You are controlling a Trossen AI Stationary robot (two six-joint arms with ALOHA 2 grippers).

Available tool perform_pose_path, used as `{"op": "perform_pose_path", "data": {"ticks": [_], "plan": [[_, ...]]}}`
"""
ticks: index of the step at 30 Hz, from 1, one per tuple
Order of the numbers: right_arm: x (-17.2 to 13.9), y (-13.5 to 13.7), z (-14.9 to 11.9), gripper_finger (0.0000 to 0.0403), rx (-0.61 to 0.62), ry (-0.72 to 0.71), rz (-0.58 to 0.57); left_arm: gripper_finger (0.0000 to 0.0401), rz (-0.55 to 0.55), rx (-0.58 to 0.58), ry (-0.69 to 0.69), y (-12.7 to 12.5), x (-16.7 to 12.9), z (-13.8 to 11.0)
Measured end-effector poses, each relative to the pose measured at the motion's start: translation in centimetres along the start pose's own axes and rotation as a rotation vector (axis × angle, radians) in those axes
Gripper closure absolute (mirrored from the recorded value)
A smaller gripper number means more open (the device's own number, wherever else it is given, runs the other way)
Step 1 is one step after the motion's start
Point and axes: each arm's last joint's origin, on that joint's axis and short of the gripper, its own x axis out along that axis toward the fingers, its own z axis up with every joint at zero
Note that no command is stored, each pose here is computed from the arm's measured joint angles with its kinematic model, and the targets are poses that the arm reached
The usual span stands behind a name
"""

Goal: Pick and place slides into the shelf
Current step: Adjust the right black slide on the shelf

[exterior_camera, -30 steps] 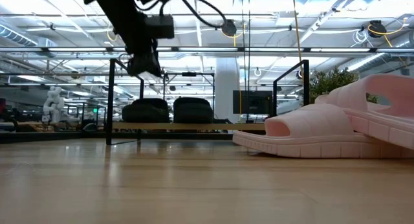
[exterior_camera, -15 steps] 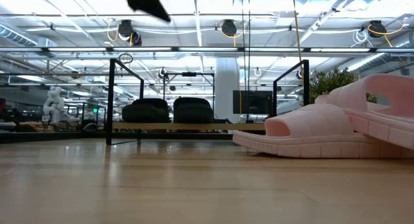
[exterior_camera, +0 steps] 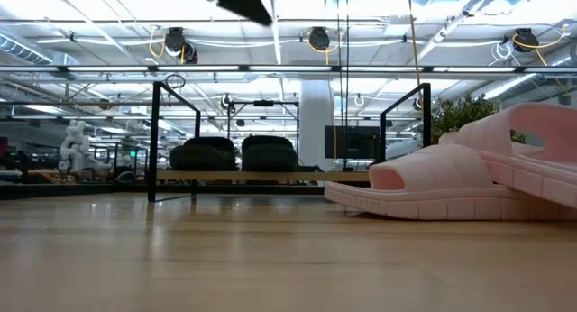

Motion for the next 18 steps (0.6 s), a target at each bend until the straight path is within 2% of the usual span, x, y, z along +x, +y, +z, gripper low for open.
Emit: {"op": "perform_pose_path", "data": {"ticks": [5,11,16,18], "plan": [[-0.2,0.1,0.3,0.0245,0.000,-0.004,0.001,0.0327,0.074,0.058,0.107,-0.8,4.1,-1.5],[-0.2,0.1,0.2,0.0245,0.005,0.004,0.001,0.0327,0.118,0.017,0.183,-0.6,7.9,-3.1],[-0.2,0.1,0.2,0.0245,0.006,0.010,0.001,0.0327,0.123,-0.044,0.175,0.2,9.2,-3.2],[-0.2,0.1,0.2,0.0245,0.007,0.011,0.002,0.0327,0.125,-0.033,0.187,0.3,9.3,-3.4]]}}
